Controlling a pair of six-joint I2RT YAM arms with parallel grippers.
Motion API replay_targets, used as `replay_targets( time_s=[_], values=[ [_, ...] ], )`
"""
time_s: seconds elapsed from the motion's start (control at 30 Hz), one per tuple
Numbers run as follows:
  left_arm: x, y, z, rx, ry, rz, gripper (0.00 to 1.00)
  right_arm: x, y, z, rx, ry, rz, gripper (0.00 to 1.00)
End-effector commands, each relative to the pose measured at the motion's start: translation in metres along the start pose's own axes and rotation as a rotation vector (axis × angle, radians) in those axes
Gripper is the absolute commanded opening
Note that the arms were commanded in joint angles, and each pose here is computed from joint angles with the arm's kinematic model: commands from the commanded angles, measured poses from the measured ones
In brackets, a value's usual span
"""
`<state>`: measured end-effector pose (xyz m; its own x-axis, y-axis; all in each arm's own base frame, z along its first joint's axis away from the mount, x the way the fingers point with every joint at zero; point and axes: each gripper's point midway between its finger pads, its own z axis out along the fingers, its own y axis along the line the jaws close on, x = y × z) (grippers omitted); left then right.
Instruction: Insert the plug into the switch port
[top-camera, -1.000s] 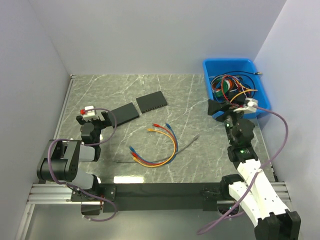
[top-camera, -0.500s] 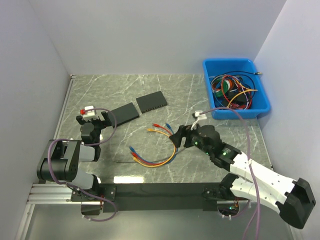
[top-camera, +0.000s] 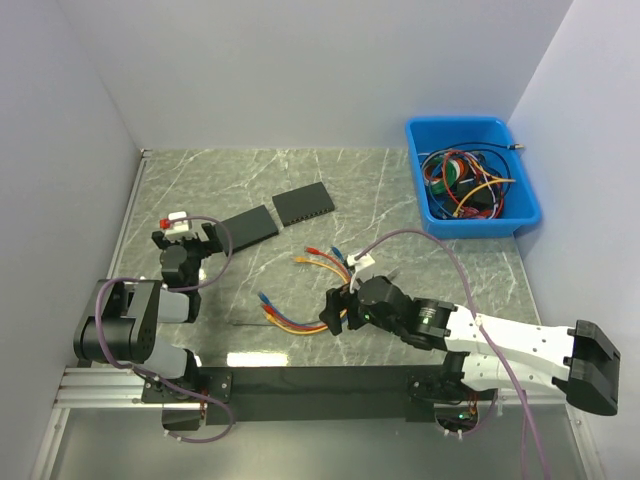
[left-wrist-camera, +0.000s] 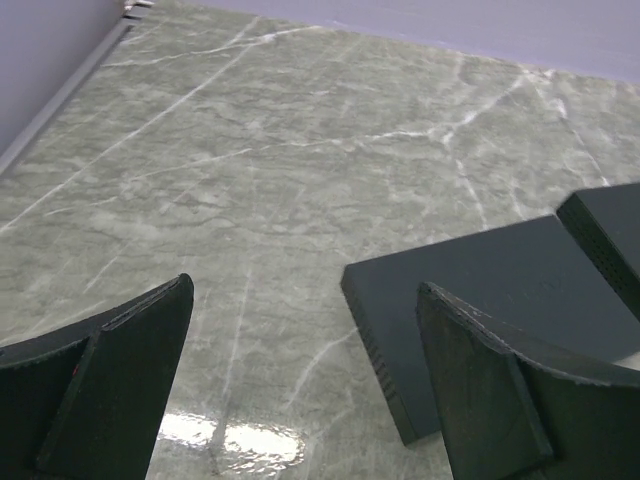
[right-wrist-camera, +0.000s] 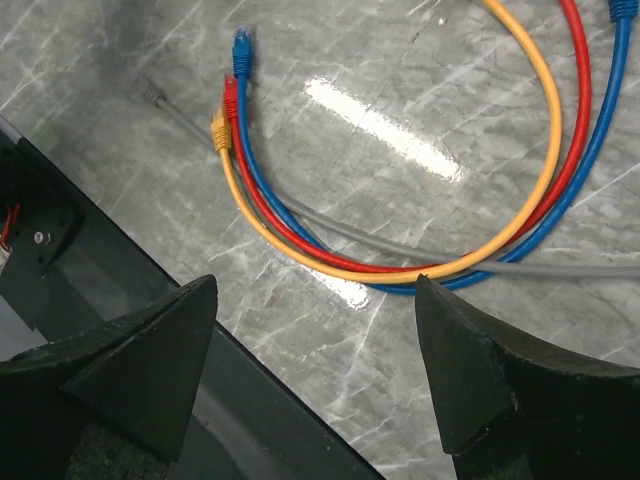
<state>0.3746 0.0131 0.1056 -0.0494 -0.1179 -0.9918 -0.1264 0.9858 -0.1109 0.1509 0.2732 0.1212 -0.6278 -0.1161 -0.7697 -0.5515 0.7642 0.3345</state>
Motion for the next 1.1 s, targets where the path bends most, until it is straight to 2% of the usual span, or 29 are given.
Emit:
replay_targets(
  time_s=[0.0,0.1,0.13,0.17,0.3,0.33,0.37,0.4,0.43,0.47,0.57,0.63,0.8,0.87,0.97,1.07],
  values=[
    [-0.032,0.007,0.007,-0.059,-0.102,-0.041,0.99,-0.009,0.007,-0.004,0.009,-0.024,0.004,0.86],
    [-0.041,0.013,0.014,-0.139,0.035,-0.042,0.99,-0.006,0.007,-0.007,0.030,-0.016,-0.002,0.85],
    [-0.074,0.013,0.025,-0.177,0.000,-0.095,0.99,-0.005,0.009,-0.010,0.022,-0.018,-0.005,0.85],
    [-0.063,0.014,0.018,-0.193,0.106,-0.089,0.99,-0.003,0.008,-0.010,0.025,-0.017,-0.006,0.85],
    [-0.101,-0.015,0.007,-0.079,0.092,-0.209,0.99,-0.005,0.012,-0.009,0.012,-0.030,-0.001,0.85],
    [-0.093,-0.018,0.000,-0.079,0.098,-0.322,0.99,-0.004,0.014,-0.007,0.011,-0.027,-0.003,0.85],
    [-0.105,-0.020,-0.008,-0.067,0.060,-0.399,0.99,-0.008,0.017,-0.007,0.007,-0.030,-0.006,0.85],
    [-0.099,-0.017,-0.014,-0.086,0.072,-0.474,0.99,-0.007,0.019,-0.005,0.009,-0.022,-0.014,0.84],
    [-0.088,-0.019,-0.021,-0.120,0.101,-0.646,0.99,-0.008,0.021,-0.004,0.011,-0.025,-0.022,0.84],
    [-0.088,-0.030,-0.028,-0.053,0.138,-0.713,0.99,-0.009,0.029,-0.006,-0.008,-0.027,-0.036,0.83],
    [-0.108,-0.051,-0.038,0.089,0.229,-0.665,0.99,-0.007,0.045,-0.010,-0.044,-0.037,-0.097,0.83],
    [-0.117,-0.054,-0.051,0.056,0.319,-0.622,0.99,-0.007,0.053,-0.013,-0.065,-0.051,-0.132,0.83],
    [-0.163,-0.035,-0.085,-0.025,0.307,-0.473,0.99,-0.011,0.072,-0.013,-0.120,-0.088,-0.185,0.83],
    [-0.185,-0.025,-0.100,-0.065,0.259,-0.428,0.99,-0.019,0.080,-0.009,-0.133,-0.110,-0.195,0.83],
    [-0.192,-0.008,-0.110,-0.118,0.195,-0.351,0.99,-0.025,0.093,0.000,-0.153,-0.120,-0.249,0.82],
    [-0.171,-0.006,-0.112,-0.100,0.206,-0.300,0.99,-0.029,0.107,0.013,-0.159,-0.109,-0.317,0.82]
  ],
)
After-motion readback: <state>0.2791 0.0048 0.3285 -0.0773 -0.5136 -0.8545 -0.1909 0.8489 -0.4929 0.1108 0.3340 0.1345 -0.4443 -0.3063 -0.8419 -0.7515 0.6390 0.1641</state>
